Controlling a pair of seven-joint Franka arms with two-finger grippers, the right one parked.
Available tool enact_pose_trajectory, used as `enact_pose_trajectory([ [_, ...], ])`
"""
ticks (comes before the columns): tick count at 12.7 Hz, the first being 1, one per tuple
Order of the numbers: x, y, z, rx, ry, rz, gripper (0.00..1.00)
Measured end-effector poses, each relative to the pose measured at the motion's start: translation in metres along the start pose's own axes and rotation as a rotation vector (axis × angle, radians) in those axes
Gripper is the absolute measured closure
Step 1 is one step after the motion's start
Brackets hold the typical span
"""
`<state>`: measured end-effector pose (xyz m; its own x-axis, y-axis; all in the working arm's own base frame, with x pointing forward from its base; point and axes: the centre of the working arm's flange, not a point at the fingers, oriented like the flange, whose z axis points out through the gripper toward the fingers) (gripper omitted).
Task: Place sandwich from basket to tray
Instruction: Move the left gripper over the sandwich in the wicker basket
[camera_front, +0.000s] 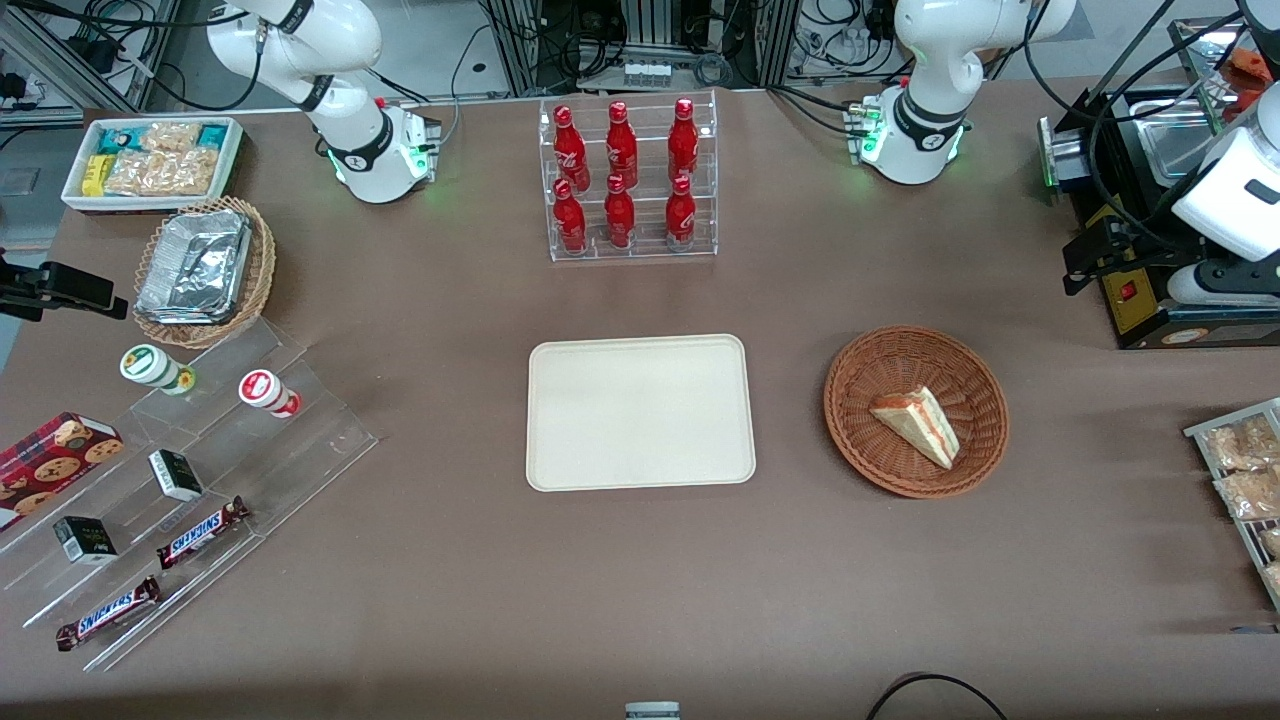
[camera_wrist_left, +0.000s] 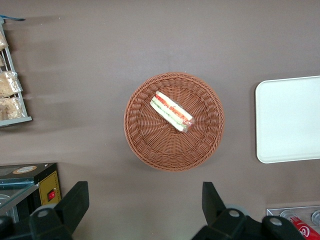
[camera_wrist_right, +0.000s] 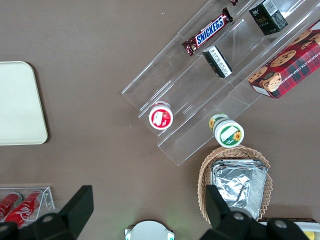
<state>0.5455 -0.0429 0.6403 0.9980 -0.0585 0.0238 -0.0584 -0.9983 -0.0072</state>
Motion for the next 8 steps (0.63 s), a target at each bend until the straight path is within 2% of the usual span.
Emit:
enact_pose_trajectory([
  [5, 0.002, -0.004, 0.004, 0.001, -0.001, -0.007, 0.0],
  [8, 0.013, -0.004, 0.038, -0.001, -0.013, -0.008, 0.0],
])
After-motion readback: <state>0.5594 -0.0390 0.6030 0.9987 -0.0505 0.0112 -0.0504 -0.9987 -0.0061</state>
